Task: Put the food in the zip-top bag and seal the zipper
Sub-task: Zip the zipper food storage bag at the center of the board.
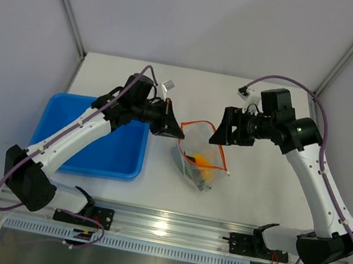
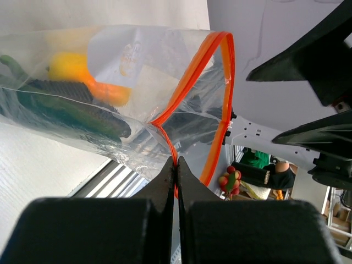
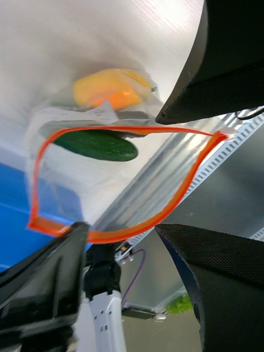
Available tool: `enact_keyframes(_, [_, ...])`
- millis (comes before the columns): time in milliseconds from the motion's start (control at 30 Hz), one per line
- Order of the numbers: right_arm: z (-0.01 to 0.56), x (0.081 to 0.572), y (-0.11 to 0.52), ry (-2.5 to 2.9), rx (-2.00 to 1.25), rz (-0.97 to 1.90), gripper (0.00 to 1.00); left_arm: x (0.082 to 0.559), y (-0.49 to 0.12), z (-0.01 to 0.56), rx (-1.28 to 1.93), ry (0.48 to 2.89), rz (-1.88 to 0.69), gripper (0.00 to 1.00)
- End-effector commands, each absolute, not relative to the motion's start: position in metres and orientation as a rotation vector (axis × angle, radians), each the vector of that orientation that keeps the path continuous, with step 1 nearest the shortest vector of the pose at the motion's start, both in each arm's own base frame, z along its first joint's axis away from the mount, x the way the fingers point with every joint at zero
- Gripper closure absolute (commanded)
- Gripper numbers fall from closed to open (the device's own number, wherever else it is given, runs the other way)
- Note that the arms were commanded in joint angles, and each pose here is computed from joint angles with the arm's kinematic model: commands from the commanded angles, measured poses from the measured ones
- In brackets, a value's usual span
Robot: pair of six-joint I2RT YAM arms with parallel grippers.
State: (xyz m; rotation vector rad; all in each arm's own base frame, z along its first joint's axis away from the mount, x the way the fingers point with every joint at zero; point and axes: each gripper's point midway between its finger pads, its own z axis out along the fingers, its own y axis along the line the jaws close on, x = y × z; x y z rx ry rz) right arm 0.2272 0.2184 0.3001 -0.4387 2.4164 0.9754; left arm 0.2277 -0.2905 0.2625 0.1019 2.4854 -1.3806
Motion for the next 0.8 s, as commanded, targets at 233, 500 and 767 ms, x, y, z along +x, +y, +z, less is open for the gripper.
enact_keyframes(233, [0.274,0.19,0.207,2.488,-0.575,0.84,0.24,0.245,-0.293,0.297,0.085,2.392,-1.465,0.99])
enact_keyframes(500, [0.256,0.163,0.203,2.522,-0.619,0.836,0.24,0.245,-0.292,0.293,0.074,2.402,-1.47,0.99])
enact_keyframes(767, [0.242,0.168,0.186,2.526,-0.633,0.675,0.26,0.245,-0.292,0.291,0.074,2.41,-1.475,0.99])
